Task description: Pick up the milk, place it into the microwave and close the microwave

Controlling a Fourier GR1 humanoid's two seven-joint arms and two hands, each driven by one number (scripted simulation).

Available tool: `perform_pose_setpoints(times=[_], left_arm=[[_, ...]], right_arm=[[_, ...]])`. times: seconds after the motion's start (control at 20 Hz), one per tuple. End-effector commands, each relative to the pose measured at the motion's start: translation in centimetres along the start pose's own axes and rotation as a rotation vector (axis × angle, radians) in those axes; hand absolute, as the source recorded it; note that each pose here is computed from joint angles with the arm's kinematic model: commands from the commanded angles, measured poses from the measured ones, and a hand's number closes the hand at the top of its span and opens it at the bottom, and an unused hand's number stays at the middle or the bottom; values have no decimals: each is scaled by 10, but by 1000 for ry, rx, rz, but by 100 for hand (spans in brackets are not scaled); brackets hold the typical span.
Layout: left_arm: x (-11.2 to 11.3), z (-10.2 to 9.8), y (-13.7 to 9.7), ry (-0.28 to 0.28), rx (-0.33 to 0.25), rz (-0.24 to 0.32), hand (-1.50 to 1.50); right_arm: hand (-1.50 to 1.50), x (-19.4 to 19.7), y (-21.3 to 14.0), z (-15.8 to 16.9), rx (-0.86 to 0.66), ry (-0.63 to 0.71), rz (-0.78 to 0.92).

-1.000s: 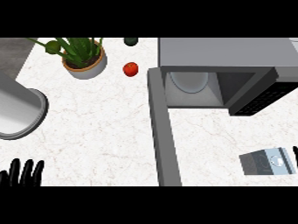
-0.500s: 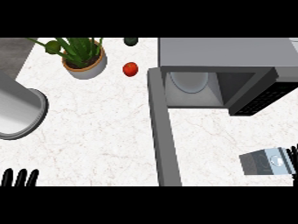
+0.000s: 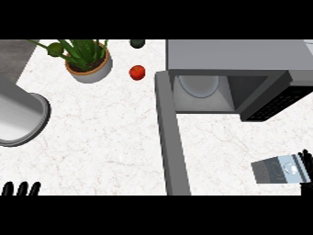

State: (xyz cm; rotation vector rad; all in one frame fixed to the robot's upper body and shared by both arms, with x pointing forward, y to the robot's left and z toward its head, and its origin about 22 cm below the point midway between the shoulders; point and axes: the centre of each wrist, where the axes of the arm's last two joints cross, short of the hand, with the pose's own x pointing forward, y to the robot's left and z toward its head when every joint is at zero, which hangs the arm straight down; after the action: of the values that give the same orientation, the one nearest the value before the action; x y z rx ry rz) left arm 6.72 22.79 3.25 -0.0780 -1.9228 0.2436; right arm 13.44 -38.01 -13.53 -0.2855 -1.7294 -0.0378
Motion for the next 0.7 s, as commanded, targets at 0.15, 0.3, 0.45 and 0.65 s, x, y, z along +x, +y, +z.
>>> perform_pose_setpoints(times=[0.15,0.3,0.45,0.65], left_arm=[[17,9,-2,5,1,3,-150],[-9,3,-9,6,7,7,-150],[-7,16,17,-18,1,-3,-150],[-12,8,9,4,-3,-7,-150]], right_arm=[[-150,-10,0,-10,61,-47,-53],[-150,-8,-6,-21,67,-59,-65],[-150,-13,15,-13,48,-34,-86],[-150,-20,32,-24,39,-42,-80]])
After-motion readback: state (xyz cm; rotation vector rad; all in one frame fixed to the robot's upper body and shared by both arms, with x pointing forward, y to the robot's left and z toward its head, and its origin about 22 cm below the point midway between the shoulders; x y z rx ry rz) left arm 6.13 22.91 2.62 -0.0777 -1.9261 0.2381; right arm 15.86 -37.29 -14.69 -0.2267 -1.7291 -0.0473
